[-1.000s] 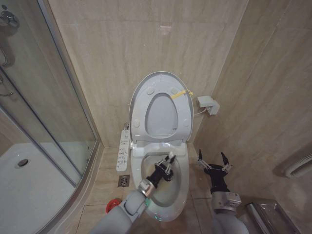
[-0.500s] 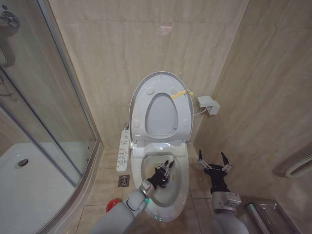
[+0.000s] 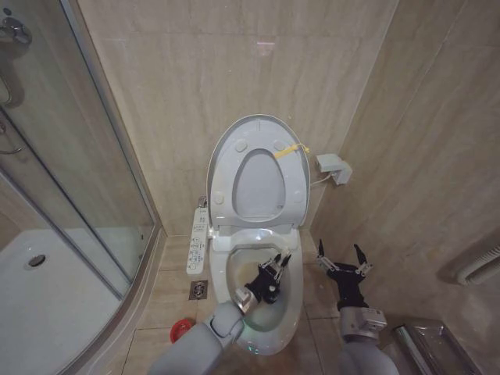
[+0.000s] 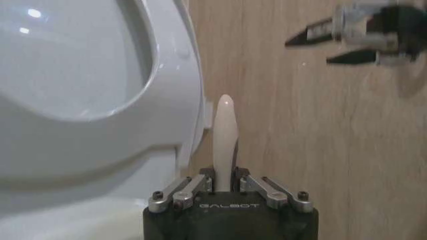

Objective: Open the toilet lid, clean the toilet bowl with a toilet brush, close the toilet lid, and flush.

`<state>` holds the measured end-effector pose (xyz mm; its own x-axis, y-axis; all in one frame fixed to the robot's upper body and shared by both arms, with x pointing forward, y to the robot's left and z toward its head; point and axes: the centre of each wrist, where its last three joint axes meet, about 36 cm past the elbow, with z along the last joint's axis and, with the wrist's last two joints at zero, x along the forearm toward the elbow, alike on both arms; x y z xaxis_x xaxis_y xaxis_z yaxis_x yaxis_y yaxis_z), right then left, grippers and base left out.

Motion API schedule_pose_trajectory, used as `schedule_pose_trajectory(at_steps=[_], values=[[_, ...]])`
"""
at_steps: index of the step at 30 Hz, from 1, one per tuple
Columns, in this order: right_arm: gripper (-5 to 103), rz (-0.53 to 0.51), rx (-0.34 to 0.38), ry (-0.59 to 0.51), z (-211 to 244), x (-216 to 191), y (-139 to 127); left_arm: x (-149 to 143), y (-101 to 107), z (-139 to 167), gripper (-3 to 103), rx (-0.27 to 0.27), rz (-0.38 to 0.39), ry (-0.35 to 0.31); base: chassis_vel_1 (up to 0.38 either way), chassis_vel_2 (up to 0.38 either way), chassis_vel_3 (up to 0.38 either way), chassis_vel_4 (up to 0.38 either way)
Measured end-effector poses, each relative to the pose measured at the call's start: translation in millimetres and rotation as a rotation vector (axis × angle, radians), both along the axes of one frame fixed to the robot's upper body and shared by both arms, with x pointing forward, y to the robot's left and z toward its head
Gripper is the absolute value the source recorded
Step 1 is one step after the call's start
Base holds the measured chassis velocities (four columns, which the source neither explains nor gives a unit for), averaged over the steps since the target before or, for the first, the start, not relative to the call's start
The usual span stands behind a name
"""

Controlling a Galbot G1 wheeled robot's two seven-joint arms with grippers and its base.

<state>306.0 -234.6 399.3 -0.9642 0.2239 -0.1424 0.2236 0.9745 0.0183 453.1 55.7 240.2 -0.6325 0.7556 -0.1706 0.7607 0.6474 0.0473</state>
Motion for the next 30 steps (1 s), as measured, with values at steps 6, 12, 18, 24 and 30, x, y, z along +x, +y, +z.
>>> schedule_pose_trajectory(at_steps=[6,12,18,24,30], values=[[100,0.000,0.000,0.000,0,0,0,4,19,-25,18,0.062,0.038,0.001,0.000,0.000,0.000,0.000],[100,0.000,0.000,0.000,0,0,0,11,4,-1,18,0.020,0.035,-0.020,0.000,0.000,0.000,0.000],[100,0.000,0.000,0.000,0,0,0,0,-18,19,18,-0.041,0.003,-0.017,0.000,0.000,0.000,0.000],[100,0.000,0.000,0.000,0,0,0,4,1,-9,18,0.007,0.037,0.013,0.000,0.000,0.000,0.000],[100,0.000,0.000,0.000,0,0,0,16,25,-17,18,0.061,0.072,0.010,0.000,0.000,0.000,0.000]])
